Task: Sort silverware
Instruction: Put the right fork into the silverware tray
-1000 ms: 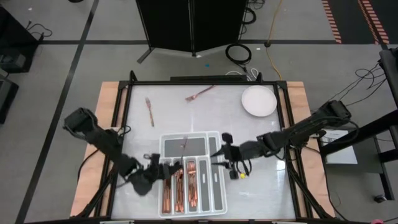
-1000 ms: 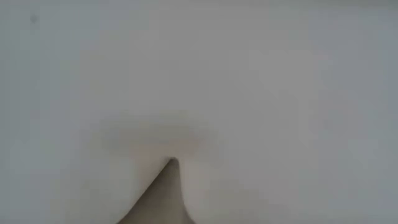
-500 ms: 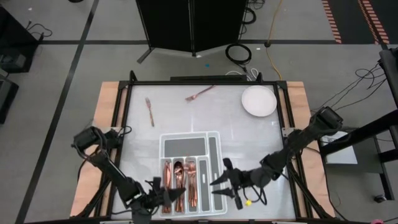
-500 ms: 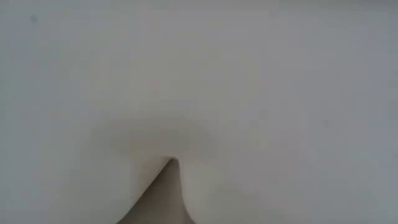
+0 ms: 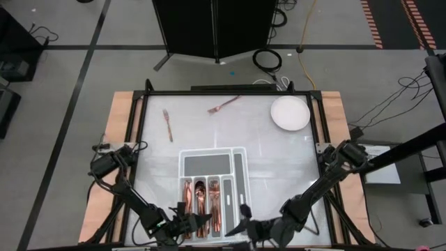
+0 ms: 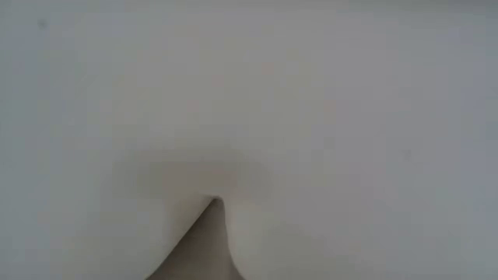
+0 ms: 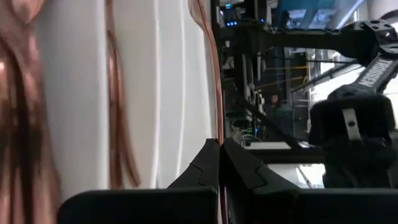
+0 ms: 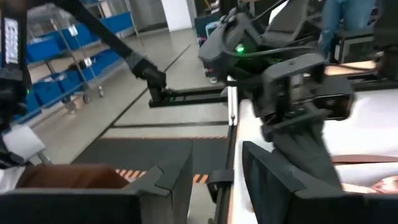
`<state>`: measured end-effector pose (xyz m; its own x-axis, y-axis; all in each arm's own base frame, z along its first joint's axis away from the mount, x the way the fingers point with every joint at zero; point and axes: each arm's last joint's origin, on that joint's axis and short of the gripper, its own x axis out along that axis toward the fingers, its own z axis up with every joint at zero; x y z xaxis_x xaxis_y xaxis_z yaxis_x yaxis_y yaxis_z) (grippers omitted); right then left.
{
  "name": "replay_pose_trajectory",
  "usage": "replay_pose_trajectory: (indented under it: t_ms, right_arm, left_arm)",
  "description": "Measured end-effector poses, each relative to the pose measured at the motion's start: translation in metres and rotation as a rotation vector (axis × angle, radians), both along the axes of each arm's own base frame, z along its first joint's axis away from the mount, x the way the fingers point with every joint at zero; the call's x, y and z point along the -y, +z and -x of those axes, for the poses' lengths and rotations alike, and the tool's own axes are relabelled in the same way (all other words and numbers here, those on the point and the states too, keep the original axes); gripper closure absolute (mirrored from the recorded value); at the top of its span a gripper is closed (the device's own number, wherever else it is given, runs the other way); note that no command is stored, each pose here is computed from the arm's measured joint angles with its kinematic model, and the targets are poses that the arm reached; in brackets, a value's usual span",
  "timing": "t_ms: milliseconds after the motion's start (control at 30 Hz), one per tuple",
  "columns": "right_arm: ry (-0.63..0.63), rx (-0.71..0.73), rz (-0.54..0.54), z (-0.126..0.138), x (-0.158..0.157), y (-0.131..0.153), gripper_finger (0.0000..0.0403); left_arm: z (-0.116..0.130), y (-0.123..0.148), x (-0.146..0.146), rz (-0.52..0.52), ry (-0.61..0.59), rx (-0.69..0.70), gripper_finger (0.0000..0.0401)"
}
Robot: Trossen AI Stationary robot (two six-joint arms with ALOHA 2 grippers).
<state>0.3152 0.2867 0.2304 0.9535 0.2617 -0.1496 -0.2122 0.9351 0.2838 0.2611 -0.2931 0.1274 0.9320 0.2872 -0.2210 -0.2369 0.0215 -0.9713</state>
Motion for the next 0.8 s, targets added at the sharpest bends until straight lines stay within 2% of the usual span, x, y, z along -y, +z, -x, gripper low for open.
replay_pose_trajectory:
  t_ms: [300, 500, 800]
  right_arm:
    - [0.019, -0.024, 0.028, -0.015, -0.025, 0.003, 0.0275]
    - [0.021, -0.015, 0.043, -0.014, -0.026, 0.005, 0.0275]
    - [0.031, -0.015, 0.043, -0.011, -0.029, 0.005, 0.0275]
  left_arm:
    - [-0.010, -0.009, -0.010, 0.061, 0.003, -0.048, 0.0395]
    - [-0.015, -0.009, -0.014, 0.093, -0.040, -0.083, 0.0395]
    - [-0.019, -0.009, -0.017, 0.108, -0.035, -0.083, 0.0395]
